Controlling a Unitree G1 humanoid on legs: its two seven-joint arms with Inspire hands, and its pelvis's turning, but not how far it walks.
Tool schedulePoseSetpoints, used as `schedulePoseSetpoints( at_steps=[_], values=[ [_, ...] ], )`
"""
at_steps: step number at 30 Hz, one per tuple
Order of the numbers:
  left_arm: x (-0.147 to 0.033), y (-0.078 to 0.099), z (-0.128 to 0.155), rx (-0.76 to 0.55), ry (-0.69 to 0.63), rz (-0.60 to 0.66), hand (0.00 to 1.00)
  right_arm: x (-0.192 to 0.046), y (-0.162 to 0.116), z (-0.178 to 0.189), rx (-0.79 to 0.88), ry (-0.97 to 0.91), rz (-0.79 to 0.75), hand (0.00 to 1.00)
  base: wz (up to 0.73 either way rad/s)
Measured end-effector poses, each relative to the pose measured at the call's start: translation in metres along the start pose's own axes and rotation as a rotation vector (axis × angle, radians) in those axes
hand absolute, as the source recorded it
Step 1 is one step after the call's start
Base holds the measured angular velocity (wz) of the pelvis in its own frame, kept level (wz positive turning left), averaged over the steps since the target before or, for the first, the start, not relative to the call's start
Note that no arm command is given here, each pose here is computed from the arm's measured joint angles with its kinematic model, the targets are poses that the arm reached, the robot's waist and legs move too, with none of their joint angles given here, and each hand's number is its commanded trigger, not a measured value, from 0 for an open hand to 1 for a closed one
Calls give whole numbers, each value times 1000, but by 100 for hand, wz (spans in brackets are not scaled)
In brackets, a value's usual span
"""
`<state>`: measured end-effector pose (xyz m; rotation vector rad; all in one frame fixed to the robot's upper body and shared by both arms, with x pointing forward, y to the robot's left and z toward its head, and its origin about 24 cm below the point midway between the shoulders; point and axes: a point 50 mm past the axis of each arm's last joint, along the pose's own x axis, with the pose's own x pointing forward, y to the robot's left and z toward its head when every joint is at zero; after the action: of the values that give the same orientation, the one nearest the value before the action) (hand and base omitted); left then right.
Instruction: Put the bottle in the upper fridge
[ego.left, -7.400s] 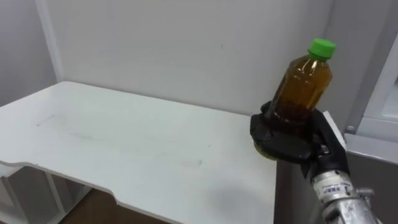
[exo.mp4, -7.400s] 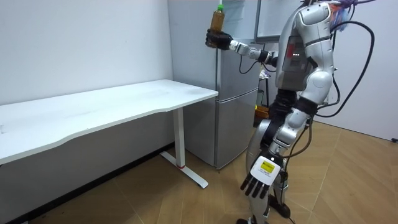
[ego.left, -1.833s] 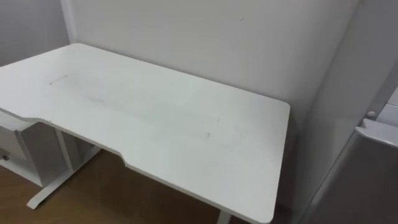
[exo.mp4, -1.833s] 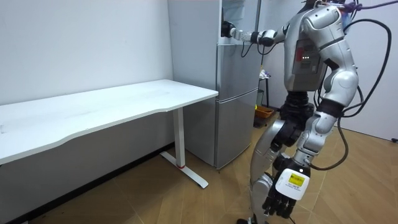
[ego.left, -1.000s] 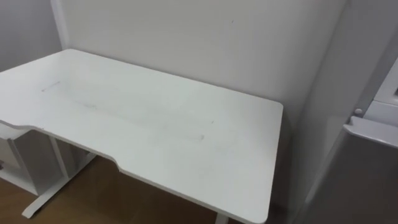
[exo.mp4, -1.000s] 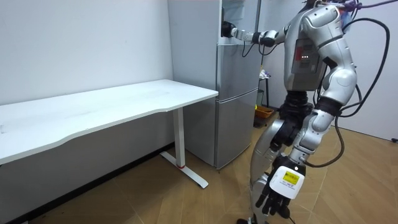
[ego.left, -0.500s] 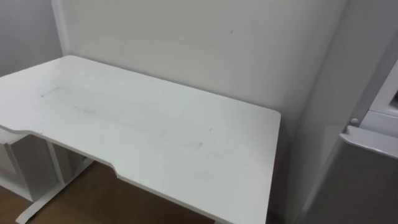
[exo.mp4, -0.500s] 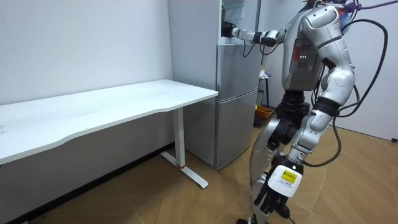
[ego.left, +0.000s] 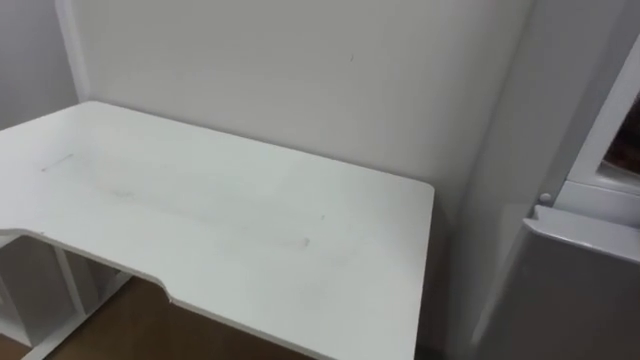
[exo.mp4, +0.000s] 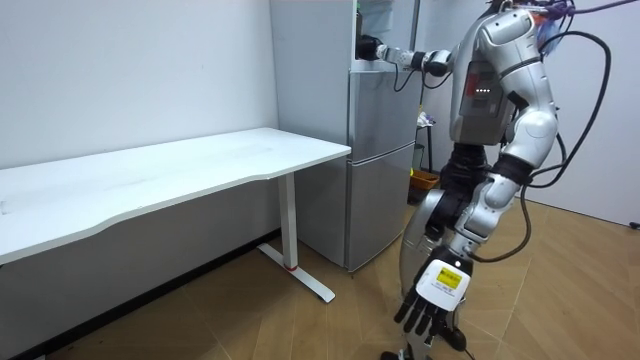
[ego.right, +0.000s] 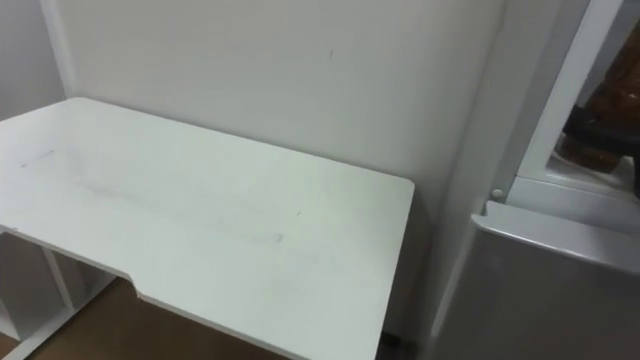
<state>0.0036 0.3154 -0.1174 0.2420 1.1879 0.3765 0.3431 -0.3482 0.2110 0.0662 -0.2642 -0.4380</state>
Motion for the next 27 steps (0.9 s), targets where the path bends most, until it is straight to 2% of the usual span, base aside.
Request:
schedulePoseSetpoints(
  at_steps=[10, 27],
  values=[
    [0, -1, -1, 41, 2, 1, 0, -2, 2, -2, -11, 9, 18, 0, -3],
    [-1, 7, -3, -7, 7, 30, 0, -3, 6, -1, -4, 33, 32, 0, -2]
  ],
)
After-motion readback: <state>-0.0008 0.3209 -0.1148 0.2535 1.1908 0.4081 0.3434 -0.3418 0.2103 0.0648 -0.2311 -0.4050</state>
